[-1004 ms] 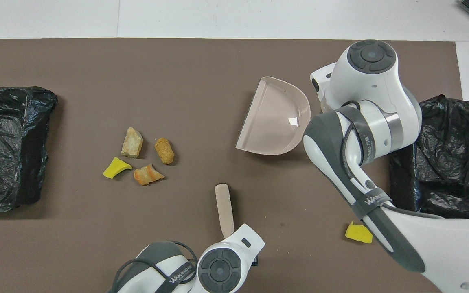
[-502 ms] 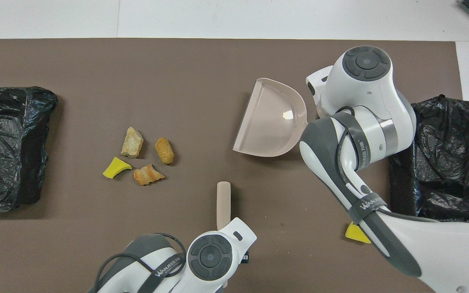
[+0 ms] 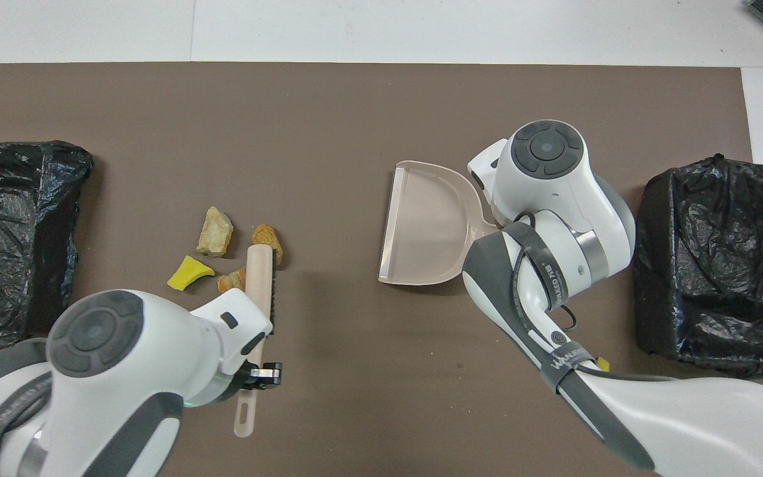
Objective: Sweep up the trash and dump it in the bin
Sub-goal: 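Grasp the beige brush with the left gripper and lift it, then lower the dustpan beside the bread while the left gripper sweeps pieces in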
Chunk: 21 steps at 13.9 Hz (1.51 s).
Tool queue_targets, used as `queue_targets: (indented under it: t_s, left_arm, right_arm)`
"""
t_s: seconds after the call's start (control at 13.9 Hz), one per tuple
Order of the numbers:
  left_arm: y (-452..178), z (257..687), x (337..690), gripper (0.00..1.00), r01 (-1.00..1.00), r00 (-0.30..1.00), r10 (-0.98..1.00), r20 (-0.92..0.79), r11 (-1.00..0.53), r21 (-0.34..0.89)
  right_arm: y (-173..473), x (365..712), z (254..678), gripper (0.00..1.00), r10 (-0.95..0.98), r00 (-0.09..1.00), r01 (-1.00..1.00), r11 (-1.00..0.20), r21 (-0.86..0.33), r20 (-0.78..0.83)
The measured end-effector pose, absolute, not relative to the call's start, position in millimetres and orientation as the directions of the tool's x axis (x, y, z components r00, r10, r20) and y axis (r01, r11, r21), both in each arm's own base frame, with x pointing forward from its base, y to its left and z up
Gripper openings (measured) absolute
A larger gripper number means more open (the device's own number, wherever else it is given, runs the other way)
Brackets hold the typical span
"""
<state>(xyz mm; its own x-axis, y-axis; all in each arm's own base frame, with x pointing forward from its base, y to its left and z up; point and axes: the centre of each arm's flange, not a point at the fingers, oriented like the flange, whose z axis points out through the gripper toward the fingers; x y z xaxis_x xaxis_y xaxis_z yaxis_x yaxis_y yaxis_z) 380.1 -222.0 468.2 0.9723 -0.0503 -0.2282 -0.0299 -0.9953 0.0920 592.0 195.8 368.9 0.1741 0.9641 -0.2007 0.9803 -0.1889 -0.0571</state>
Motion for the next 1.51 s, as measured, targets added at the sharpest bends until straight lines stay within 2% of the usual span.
queue_targets:
  t_s: [0.36,0.5,0.65,1.0,1.36,1.51]
  left_arm:
    - [-123.6,466.9,429.3,0.27,0.038,0.982,0.031,-0.185,-0.999,0.034]
    - [-69.3,462.4,447.0,0.27,0.078,0.983,0.069,-0.170,-0.996,0.048]
    - [-40.6,459.4,454.7,0.27,0.095,0.984,0.085,-0.154,-0.994,0.057]
    - [-18.6,436.5,459.9,0.27,0.082,0.982,0.070,-0.173,-0.995,0.063]
    - [-34.8,360.5,455.2,0.27,0.043,0.977,0.031,-0.209,-0.998,0.052]
    - [-51.0,346.7,452.5,0.27,0.026,0.977,0.015,-0.211,-0.999,0.047]
  right_arm:
    - [207.0,557.0,365.4,0.31,0.967,0.055,0.994,-0.076,-0.076,-0.248]
    - [218.3,550.8,366.5,0.31,0.963,0.018,0.997,-0.036,-0.062,-0.270]
    - [224.4,548.8,366.6,0.31,0.959,-0.002,0.999,-0.014,-0.053,-0.282]
    - [225.1,549.5,365.4,0.31,0.960,-0.007,0.999,-0.005,-0.040,-0.279]
    - [225.0,549.5,363.6,0.31,0.961,-0.007,0.999,-0.003,-0.036,-0.276]
    - [225.1,549.3,363.1,0.31,0.961,-0.008,0.999,-0.002,-0.035,-0.275]
